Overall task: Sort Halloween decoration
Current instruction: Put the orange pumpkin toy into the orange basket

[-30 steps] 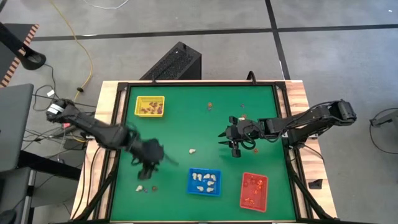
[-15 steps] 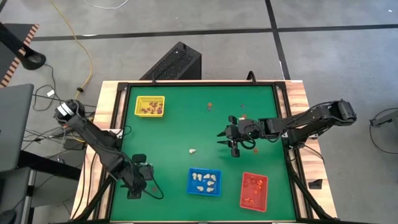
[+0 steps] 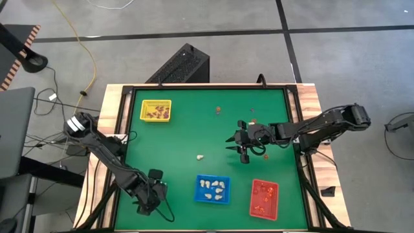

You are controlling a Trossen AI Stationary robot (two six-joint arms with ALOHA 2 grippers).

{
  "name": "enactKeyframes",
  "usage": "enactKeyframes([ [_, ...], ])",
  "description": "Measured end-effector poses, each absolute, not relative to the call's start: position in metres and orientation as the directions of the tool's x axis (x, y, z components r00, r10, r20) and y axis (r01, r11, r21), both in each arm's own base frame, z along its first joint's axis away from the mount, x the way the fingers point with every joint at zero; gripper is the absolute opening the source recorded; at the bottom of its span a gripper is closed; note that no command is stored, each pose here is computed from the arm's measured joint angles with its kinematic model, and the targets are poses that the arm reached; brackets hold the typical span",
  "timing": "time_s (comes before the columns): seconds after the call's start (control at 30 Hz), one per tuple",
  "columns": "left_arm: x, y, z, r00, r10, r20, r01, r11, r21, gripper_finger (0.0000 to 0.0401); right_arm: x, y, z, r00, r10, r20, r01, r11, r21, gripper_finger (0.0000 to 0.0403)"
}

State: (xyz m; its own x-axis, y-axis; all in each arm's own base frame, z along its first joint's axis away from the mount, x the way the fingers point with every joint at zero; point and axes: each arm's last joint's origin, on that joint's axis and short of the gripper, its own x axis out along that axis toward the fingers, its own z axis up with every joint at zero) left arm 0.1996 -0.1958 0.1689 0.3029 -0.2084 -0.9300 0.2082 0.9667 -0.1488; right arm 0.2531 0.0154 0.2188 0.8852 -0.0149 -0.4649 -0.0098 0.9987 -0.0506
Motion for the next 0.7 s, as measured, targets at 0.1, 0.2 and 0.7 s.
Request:
enactKeyframes([
  [0.1,0.2,-0.196,0.165,0.301,-0.187,-0.935,0.233,0.965,-0.118,0.0195,0.253,0.015,0.219,0.885,-0.015,-0.465,-0.01,0.999,-0.051,0.0164],
  [0.2,0.203,-0.197,0.163,0.325,-0.174,-0.93,0.257,0.962,-0.09,0.0196,0.253,0.015,0.219,0.886,-0.015,-0.464,-0.011,0.999,-0.051,0.0164],
  [0.7,0.21,-0.203,0.141,0.264,-0.18,-0.948,0.343,0.936,-0.083,0.0193,0.254,0.015,0.22,0.889,-0.015,-0.457,-0.01,0.999,-0.052,0.0164],
])
